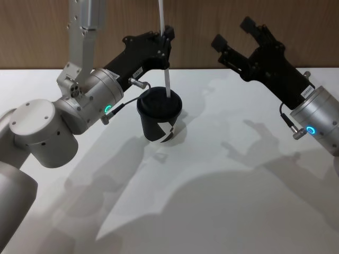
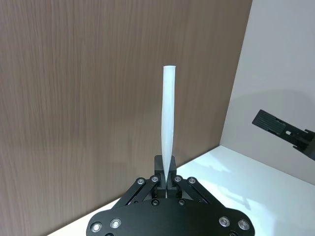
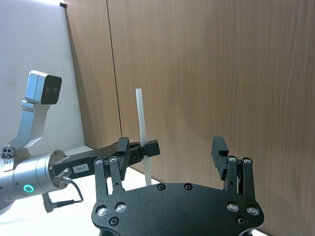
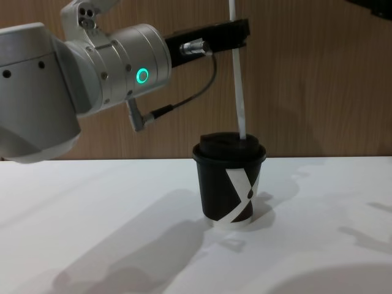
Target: Pick up the straw with one hand, pass it to the other hand, and insert it into the cup.
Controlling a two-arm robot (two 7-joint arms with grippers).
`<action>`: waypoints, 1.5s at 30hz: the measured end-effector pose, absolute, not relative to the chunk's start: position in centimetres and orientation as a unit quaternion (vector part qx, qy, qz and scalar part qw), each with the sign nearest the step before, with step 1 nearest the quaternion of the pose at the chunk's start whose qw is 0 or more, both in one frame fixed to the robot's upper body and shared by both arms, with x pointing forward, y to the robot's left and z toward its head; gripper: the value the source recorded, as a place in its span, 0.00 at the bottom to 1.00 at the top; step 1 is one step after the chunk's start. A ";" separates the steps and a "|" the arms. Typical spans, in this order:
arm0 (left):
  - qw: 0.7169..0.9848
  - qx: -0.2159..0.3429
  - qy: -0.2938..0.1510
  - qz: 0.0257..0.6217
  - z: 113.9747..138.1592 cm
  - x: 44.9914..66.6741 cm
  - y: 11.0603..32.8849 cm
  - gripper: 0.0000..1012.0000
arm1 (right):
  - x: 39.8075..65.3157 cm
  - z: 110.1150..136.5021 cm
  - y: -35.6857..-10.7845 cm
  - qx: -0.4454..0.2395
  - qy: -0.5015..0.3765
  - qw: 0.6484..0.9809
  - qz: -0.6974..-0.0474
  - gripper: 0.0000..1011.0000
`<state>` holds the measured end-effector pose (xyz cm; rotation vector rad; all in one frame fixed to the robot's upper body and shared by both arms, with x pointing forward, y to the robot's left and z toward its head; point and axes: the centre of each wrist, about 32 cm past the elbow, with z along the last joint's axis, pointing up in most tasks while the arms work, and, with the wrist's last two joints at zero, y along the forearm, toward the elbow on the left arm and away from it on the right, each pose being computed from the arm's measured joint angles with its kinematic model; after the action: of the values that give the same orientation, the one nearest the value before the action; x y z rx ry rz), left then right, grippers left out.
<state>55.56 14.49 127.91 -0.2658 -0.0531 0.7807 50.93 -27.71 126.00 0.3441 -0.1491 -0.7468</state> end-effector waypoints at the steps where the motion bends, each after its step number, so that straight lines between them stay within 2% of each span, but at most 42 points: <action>1: 0.916 -0.129 -0.026 0.379 127.9 55.6 14.5 0.01 | 50.9 126.0 -27.7 0.167 -0.072 0.914 -0.363 0.99; 30: 0.919 -0.111 -0.008 0.377 126.9 56.7 14.3 0.02 | 50.9 126.0 -27.7 0.167 -0.072 0.914 -0.363 0.99; 32: 0.920 -0.109 -0.005 0.377 126.8 56.8 14.2 0.08 | 50.9 126.0 -27.7 0.167 -0.072 0.914 -0.363 0.99; 33: 0.920 -0.109 -0.004 0.376 126.8 56.8 14.2 0.08 | 50.9 126.0 -27.7 0.167 -0.072 0.914 -0.363 0.99; 35: 0.920 -0.108 -0.002 0.376 126.7 56.8 14.2 0.17 | 50.9 126.0 -27.7 0.167 -0.072 0.914 -0.363 0.99; 37: 0.921 -0.108 0.000 0.375 126.7 56.9 14.2 0.19 | 50.9 126.0 -27.7 0.167 -0.072 0.914 -0.363 0.99; 38: 0.921 -0.107 0.001 0.375 126.7 56.9 14.1 0.25 | 50.9 126.0 -27.7 0.167 -0.072 0.914 -0.363 0.99; 40: 0.921 -0.108 0.002 0.374 126.7 56.9 14.1 0.26 | 50.9 126.0 -27.7 0.167 -0.072 0.914 -0.363 0.99; 42: 0.921 -0.108 0.003 0.373 126.6 56.9 14.2 0.36 | 50.9 126.0 -27.7 0.167 -0.072 0.914 -0.363 0.99; 45: 0.922 -0.110 0.004 0.372 126.5 56.8 14.3 0.44 | 50.9 126.0 -27.7 0.167 -0.072 0.914 -0.363 0.99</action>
<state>56.81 14.29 126.54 -0.2255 0.0077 0.7634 50.93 -27.71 126.00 0.3441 -0.1490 -0.7468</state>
